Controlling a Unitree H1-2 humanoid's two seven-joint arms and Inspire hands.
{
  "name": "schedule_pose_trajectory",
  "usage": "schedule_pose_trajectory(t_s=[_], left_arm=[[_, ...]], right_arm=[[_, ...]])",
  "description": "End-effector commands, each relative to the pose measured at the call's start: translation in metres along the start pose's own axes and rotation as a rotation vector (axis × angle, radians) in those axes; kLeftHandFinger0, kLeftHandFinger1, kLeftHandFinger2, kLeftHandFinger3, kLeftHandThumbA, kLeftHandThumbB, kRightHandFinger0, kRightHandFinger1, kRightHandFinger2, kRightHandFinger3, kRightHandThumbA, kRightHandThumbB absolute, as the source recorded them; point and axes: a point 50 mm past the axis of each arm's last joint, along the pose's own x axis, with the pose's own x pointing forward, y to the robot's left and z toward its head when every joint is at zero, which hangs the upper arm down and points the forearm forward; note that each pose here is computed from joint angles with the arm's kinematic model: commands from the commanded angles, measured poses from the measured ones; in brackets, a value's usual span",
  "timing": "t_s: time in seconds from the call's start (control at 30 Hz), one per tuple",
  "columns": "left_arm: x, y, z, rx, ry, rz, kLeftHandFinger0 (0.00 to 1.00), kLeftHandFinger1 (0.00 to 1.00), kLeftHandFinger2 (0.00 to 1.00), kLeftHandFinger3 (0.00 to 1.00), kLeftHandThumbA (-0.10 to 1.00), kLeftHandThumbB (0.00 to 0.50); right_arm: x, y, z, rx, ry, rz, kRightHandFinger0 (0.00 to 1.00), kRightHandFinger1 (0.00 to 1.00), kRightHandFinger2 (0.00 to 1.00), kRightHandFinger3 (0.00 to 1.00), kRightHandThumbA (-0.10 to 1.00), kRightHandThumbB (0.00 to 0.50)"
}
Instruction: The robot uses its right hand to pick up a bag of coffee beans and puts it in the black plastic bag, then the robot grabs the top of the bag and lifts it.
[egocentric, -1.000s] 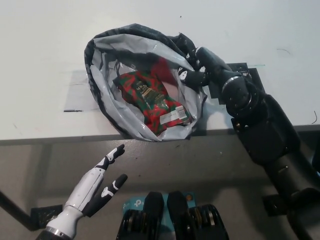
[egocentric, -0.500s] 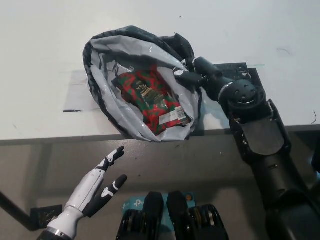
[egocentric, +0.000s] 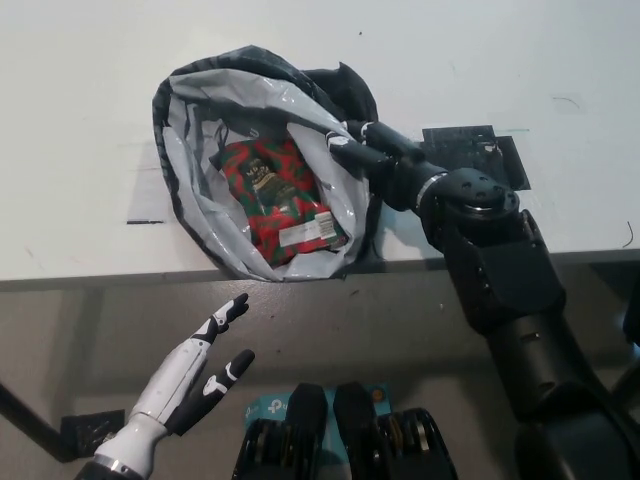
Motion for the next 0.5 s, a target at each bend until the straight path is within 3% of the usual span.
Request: schedule_pose_trajectory(t_s=[0.0, 0.3, 0.47], left_arm=[[0.010, 0.012, 0.013, 0.045, -0.067, 0.013, 1.00, 1.00, 1.00, 1.00, 1.00, 0.167], [0.011, 0.011, 0.013, 0.038, -0.067, 0.016, 1.00, 1.00, 1.00, 1.00, 1.00, 0.170], [0.012, 0.011, 0.013, 0.036, -0.068, 0.019, 1.00, 1.00, 1.00, 1.00, 1.00, 0.164]], right_arm=[[-0.027, 0.124, 0.236, 0.404, -0.424, 0.380, 0.00, 0.23, 0.66, 0.96, -0.10, 0.036], [-0.038, 0.121, 0.278, 0.309, -0.477, 0.336, 0.00, 0.23, 0.65, 1.00, -0.10, 0.062], [-0.048, 0.119, 0.314, 0.159, -0.532, 0.235, 0.00, 0.17, 0.64, 1.00, -0.10, 0.082]])
